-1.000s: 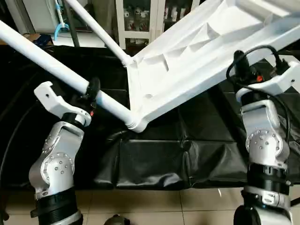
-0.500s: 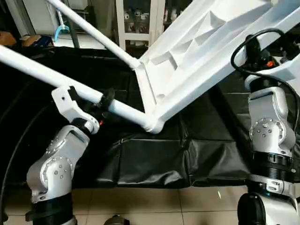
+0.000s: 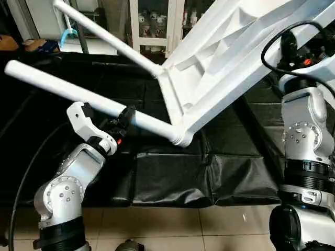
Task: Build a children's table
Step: Flip table
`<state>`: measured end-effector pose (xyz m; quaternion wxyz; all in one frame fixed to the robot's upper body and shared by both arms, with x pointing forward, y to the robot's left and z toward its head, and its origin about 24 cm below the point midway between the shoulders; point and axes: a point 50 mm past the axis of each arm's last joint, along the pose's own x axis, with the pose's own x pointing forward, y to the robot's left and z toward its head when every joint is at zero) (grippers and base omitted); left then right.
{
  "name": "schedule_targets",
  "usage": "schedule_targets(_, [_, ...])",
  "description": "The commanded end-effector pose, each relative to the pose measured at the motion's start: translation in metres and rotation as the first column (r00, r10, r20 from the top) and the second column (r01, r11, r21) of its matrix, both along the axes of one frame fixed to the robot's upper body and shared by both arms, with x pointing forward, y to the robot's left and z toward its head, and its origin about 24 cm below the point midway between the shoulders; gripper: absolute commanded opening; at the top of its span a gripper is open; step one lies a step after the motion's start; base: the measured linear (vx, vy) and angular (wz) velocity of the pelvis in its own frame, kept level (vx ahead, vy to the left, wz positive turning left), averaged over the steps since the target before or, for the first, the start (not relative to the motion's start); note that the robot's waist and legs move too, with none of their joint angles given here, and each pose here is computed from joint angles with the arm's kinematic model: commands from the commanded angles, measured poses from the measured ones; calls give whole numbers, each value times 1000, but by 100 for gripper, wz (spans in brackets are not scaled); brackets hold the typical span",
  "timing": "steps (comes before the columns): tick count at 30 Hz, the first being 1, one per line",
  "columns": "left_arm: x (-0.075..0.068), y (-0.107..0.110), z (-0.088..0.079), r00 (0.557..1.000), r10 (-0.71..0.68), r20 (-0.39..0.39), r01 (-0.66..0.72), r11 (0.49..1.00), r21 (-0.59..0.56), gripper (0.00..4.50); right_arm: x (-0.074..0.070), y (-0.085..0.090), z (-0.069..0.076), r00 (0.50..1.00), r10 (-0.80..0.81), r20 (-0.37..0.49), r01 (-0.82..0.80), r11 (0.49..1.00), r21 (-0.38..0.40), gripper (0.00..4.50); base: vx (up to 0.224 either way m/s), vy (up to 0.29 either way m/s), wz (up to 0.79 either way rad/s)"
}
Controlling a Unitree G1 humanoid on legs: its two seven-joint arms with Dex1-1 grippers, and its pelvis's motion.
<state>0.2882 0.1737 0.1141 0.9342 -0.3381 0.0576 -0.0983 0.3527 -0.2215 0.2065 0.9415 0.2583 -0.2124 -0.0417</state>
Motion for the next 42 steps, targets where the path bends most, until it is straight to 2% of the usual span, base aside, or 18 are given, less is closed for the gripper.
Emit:
schedule_targets(1, [0, 26, -1, 986, 167, 9, -167, 983, 82, 332, -17, -38, 35, 964, -216, 158, 219, 976, 0, 208, 0, 0, 0])
schedule_targets(3, [0, 26, -1, 985, 173, 10, -173, 979, 109, 332, -17, -38, 35, 960, -230, 159, 233, 972, 1, 208, 0, 0, 0])
schedule_targets(9, [-2, 22, -11, 982, 164, -92, -155, 983, 103, 332, -17, -41, 37, 949, -269, 166, 272, 962, 6, 206, 0, 0, 0])
schedule_targets(12, [-3, 20, -10, 986, 148, -76, -140, 985, 102, 332, -15, -40, 38, 953, -255, 166, 257, 966, 9, 204, 0, 0, 0])
schedule_targets(15, [-2, 20, -6, 987, 161, -23, -157, 979, 130, 332, -13, -36, 39, 960, -223, 168, 226, 974, -1, 204, 0, 0, 0])
schedule_targets(16, [-1, 23, 1, 984, 176, 33, -179, 969, 170, 332, -11, -34, 40, 963, -209, 169, 215, 976, -18, 204, 0, 0, 0])
schedule_targets(18, [0, 25, 6, 981, 180, 70, -190, 961, 202, 332, -10, -33, 41, 965, -201, 168, 208, 978, -29, 204, 0, 0, 0])
schedule_targets(19, [1, 24, 17, 977, 156, 143, -188, 951, 247, 332, -6, -30, 44, 969, -192, 154, 203, 977, -61, 204, 0, 0, 0])
schedule_targets(20, [1, 23, 21, 976, 141, 165, -182, 945, 272, 332, -5, -29, 45, 971, -187, 149, 200, 977, -75, 204, 0, 0, 0])
schedule_targets(21, [1, 23, 21, 976, 139, 167, -181, 944, 275, 349, -5, -29, 45, 971, -186, 149, 199, 977, -76, 204, 0, 0, 0])
schedule_targets(22, [1, 21, 24, 979, 107, 175, -155, 945, 287, 366, -1, -25, 46, 975, -177, 132, 192, 975, -115, 203, 0, 0, 0])
schedule_targets(23, [1, 21, 24, 979, 107, 175, -155, 945, 287, 366, -1, -25, 46, 975, -177, 132, 192, 975, -115, 203, 0, 0, 0])
schedule_targets(27, [1, 19, 27, 978, 94, 187, -153, 929, 338, 393, 6, -17, 51, 982, -161, 101, 179, 963, -203, 201, 0, 0, 0])
schedule_targets(28, [2, 20, 30, 973, 95, 210, -169, 913, 371, 408, 7, -17, 54, 980, -172, 105, 191, 956, -223, 201, 0, 0, 0])
schedule_targets(30, [3, 18, 38, 962, 67, 265, -180, 885, 429, 409, 8, -17, 60, 970, -214, 120, 238, 938, -253, 201, 0, 0, 0])
schedule_targets(32, [4, 16, 43, 955, 51, 291, -178, 885, 431, 431, 8, -17, 63, 964, -231, 133, 259, 928, -268, 201, 0, 0, 0])
schedule_targets(34, [5, 14, 49, 945, 34, 324, -180, 884, 432, 434, 10, -15, 67, 962, -234, 143, 266, 919, -290, 201, 0, 0, 0])
schedule_targets(42, [3, 15, 49, 944, 33, 328, -192, 864, 466, 434, 17, -15, 74, 975, -176, 137, 212, 924, -319, 198, 0, 0, 0])
